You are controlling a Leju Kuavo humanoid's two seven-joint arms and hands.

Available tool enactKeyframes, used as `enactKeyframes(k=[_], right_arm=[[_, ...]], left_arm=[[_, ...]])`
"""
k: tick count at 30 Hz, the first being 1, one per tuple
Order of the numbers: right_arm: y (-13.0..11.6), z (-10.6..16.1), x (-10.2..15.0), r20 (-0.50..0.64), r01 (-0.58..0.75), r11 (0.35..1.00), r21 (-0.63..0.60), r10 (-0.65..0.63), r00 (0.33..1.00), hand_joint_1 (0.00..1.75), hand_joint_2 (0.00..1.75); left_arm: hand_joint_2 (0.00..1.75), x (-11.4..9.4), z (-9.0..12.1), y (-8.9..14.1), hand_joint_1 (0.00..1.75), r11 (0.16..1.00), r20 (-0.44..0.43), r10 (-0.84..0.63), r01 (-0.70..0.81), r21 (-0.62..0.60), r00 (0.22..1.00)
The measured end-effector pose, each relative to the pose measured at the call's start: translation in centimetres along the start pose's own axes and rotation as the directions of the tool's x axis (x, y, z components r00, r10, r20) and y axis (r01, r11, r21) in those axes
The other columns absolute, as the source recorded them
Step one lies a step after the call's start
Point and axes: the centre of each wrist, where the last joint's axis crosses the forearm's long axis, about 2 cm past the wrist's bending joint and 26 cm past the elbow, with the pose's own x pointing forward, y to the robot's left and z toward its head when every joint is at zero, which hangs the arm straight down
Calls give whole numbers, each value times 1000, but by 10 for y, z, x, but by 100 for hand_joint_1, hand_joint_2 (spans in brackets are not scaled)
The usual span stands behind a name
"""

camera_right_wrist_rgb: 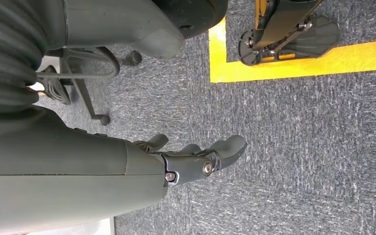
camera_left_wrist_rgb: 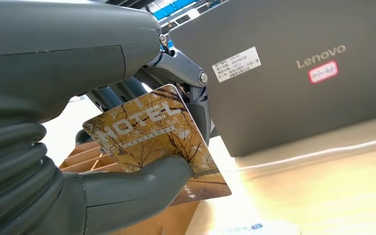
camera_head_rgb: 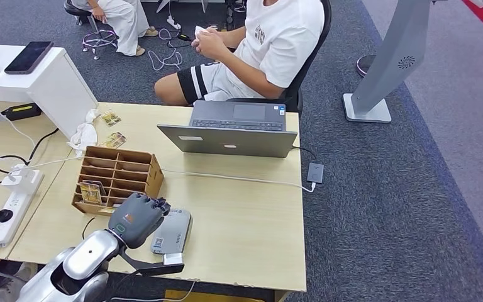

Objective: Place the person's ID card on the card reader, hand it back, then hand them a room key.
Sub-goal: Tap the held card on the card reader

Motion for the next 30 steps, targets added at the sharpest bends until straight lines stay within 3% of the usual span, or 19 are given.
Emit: enactKeyframes(k=[8, 16, 30], right_arm=[[0, 0, 0, -4, 0, 1000, 0, 0, 1000, 0, 175], [0, 0, 0, -10, -4, 1000, 7, 4, 1000, 0, 175], [1, 0, 0, 4, -37, 999, 15, 37, 999, 0, 175]], left_arm=[[175, -2, 6, -7, 175, 998, -10, 6, -7, -62, 1000], [175, -6, 24, -24, 175, 986, -7, 20, -21, -168, 1000], [175, 3, 35, -35, 175, 975, 4, 80, -77, -208, 997]])
